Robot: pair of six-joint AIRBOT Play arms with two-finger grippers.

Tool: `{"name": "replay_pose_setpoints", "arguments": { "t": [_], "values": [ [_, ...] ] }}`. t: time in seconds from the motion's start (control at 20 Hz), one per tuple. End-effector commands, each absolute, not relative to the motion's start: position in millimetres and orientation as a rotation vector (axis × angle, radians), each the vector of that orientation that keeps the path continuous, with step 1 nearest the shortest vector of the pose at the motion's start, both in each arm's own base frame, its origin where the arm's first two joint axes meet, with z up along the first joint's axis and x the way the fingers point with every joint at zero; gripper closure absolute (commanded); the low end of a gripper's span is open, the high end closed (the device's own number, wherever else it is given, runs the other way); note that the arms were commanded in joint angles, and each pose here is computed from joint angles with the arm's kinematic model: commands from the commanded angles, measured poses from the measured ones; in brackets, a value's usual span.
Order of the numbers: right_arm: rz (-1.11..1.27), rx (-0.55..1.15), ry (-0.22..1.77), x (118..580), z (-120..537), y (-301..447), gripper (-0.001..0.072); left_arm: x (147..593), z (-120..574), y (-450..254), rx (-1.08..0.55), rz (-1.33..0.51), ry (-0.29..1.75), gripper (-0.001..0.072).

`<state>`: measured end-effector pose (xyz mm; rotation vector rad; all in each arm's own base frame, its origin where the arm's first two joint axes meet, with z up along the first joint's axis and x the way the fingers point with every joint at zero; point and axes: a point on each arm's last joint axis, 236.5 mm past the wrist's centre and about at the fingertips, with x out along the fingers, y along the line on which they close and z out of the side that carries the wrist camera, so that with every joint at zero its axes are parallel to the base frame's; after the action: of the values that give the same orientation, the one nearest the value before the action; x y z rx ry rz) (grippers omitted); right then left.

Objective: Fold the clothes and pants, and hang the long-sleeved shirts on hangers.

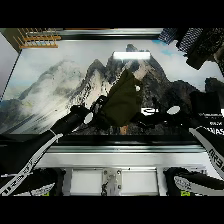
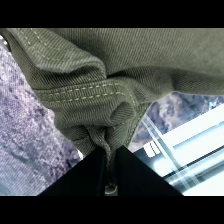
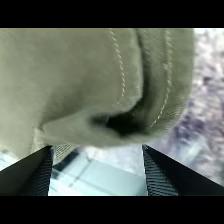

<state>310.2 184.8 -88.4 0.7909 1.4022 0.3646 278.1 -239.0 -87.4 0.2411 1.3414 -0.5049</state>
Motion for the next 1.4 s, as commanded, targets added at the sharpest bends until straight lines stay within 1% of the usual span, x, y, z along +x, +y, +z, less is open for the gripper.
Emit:
{"name": "replay_pose_setpoints", "arguments": {
  "t": [0.0,0.2,0.35,0.45,0.5,0.55,0.6,0.9,1.0,1.05,1.15,1.2,1.25,1.35],
  "values": [
    [0.357,0.845,1.351,321,-75,185,0.0124,278,-87,-239,0.240,-0.505,1.341,0.0687],
    [0.313,0.870,1.295,330,-56,157,0.0126,280,-87,-239,0.244,-0.504,1.335,0.0687],
    [0.201,0.807,1.358,316,-68,134,0.0127,285,-86,-242,0.233,-0.509,1.309,0.0687],
    [0.154,0.814,1.391,311,-73,131,0.0130,287,-85,-244,0.228,-0.511,1.296,0.0687],
    [0.140,0.823,1.403,309,-74,134,0.0149,289,-84,-245,0.226,-0.512,1.290,0.0686],
    [0.140,0.822,1.407,308,-75,138,0.0227,289,-84,-245,0.226,-0.512,1.289,0.0687],
    [0.146,0.810,1.403,309,-77,143,0.0272,289,-84,-245,0.224,-0.512,1.286,0.0687],
    [0.097,0.817,1.442,307,-98,154,0.0279,288,-84,-244,0.228,-0.511,1.294,0.0687],
    [0.094,0.744,1.425,310,-101,145,0.0664,286,-85,-242,0.238,-0.510,1.305,0.0687],
    [0.100,0.699,1.409,314,-97,139,0.0695,287,-81,-240,0.249,-0.518,1.301,0.0687],
    [0.151,0.556,1.336,334,-65,129,0.0696,301,-52,-236,0.262,-0.543,1.242,0.0687],
    [0.194,0.484,1.276,347,-36,126,0.0697,314,-22,-234,0.260,-0.556,1.181,0.0687],
    [0.236,0.421,1.197,362,1,125,0.0697,328,14,-234,0.256,-0.570,1.101,0.0686],
    [0.311,0.344,0.975,390,103,126,0.0697,348,106,-234,0.217,-0.585,0.910,0.0687]
  ]
}}
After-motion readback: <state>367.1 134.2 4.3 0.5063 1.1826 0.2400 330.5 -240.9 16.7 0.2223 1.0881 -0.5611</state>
